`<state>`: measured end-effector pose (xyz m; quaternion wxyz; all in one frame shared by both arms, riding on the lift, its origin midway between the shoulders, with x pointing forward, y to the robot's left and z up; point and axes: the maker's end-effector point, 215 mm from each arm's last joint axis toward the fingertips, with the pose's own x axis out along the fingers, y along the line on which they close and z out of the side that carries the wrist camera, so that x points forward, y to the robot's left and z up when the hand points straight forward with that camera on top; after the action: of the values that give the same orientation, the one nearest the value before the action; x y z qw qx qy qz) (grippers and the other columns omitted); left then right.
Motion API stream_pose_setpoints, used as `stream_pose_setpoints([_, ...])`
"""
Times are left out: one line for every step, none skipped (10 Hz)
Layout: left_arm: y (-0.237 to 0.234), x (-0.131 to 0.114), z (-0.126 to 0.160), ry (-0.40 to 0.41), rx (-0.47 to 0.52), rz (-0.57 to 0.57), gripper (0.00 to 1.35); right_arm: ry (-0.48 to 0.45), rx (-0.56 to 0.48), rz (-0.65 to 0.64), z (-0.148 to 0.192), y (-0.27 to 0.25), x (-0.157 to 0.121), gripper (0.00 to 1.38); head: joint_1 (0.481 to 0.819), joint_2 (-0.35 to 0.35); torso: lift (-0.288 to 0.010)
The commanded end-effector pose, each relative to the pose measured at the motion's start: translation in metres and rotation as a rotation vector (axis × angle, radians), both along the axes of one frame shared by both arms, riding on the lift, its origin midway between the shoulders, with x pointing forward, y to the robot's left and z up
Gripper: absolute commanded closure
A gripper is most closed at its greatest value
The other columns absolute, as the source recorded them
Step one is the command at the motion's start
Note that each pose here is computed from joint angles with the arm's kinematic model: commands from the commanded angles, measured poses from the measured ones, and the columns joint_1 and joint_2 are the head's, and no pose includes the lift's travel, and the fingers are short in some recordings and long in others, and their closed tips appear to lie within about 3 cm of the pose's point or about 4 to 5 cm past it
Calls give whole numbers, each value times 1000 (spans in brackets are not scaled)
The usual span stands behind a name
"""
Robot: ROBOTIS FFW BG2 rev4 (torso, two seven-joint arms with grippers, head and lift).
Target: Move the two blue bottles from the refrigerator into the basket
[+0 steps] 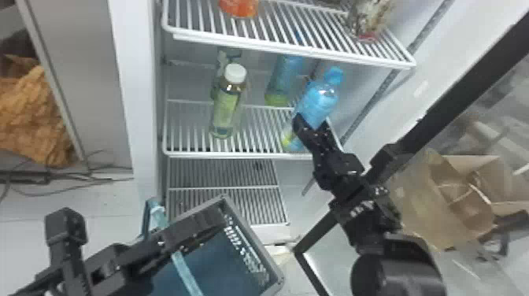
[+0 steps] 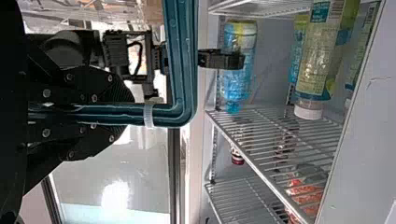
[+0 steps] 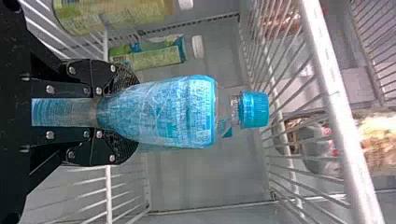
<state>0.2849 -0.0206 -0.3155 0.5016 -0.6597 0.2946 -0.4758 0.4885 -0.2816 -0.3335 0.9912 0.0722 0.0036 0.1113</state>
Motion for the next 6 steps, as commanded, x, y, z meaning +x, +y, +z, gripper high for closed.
stream_pose_setpoints([0,1,2,-3,-4,0,1197,6,17,21,6,8,-16,1280,695,-350,-216])
stream_pose_setpoints([-1,0,2,-3,-6,-1,1197,19,29,46,8,18,-28,1280,695,-350,-216])
stream_pose_setpoints([-1,1,3,-3,-8,1,1197,38,47,68,6,27,-40,1280,695,-350,-216])
stream_pose_setpoints([-1,0,3,-3,-9,-1,1197,51,69,95,6,38,-51,1280,695,-350,-216])
stream_pose_setpoints([-1,0,3,-3,-9,-1,1197,71,84,122,9,49,-64,1280,695,-350,-216])
stream_pose_setpoints([-1,0,3,-1,-11,2,1197,87,143,163,9,67,-77,1280,695,-350,-216])
